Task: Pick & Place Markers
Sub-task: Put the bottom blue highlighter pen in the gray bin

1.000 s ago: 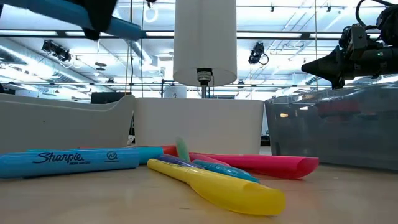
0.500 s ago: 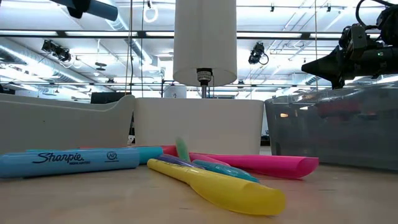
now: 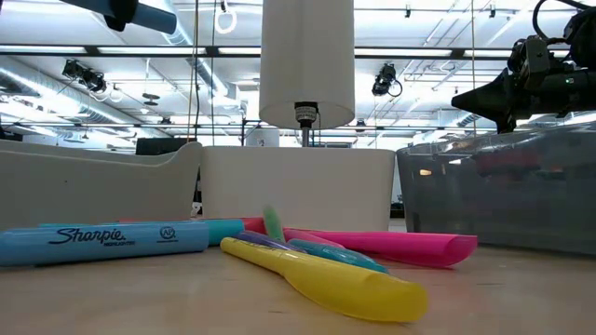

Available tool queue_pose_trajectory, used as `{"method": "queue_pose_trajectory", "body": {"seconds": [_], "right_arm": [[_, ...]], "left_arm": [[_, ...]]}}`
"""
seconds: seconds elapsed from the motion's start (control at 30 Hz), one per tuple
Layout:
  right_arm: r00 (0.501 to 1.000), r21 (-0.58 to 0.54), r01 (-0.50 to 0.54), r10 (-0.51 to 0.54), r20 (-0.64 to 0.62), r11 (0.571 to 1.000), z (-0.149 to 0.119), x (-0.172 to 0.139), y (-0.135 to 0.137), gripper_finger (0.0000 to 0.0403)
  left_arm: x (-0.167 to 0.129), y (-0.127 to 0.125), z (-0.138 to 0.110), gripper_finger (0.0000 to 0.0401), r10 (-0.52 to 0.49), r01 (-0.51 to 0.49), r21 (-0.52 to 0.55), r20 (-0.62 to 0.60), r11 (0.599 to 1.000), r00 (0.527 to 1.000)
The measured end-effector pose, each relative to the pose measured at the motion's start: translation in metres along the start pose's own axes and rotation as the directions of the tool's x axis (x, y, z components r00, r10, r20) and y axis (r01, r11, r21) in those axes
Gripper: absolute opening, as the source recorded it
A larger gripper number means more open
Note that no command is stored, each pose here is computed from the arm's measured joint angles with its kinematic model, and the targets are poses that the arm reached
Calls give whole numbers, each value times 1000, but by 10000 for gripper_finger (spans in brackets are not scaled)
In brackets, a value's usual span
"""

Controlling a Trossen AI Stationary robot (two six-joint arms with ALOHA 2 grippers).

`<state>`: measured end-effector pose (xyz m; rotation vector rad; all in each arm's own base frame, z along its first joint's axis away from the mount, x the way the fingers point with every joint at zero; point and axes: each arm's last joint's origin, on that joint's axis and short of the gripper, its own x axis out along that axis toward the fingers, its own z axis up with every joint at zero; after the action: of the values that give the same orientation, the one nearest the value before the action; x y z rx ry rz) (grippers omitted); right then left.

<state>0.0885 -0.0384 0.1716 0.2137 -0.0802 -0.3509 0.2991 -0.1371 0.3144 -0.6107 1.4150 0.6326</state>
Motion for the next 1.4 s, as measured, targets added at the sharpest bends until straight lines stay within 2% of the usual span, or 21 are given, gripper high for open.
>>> {"method": "queue_pose_trajectory", "body": {"seconds": [0.53,0.77,1.4], "right_arm": [[1000,0,0,0,0,1000,0,0,0,24],[1000,0,0,0,0,1000,0,0,0,24],[1000,0,0,0,0,1000,0,0,0,24]], "left_arm": [[1,3,-4,80,50,-50,10,-12,999,999],[21,7,-6,74,121,-120,8,-29,993,992],[78,11,-9,74,148,-148,6,-55,989,987]]}}
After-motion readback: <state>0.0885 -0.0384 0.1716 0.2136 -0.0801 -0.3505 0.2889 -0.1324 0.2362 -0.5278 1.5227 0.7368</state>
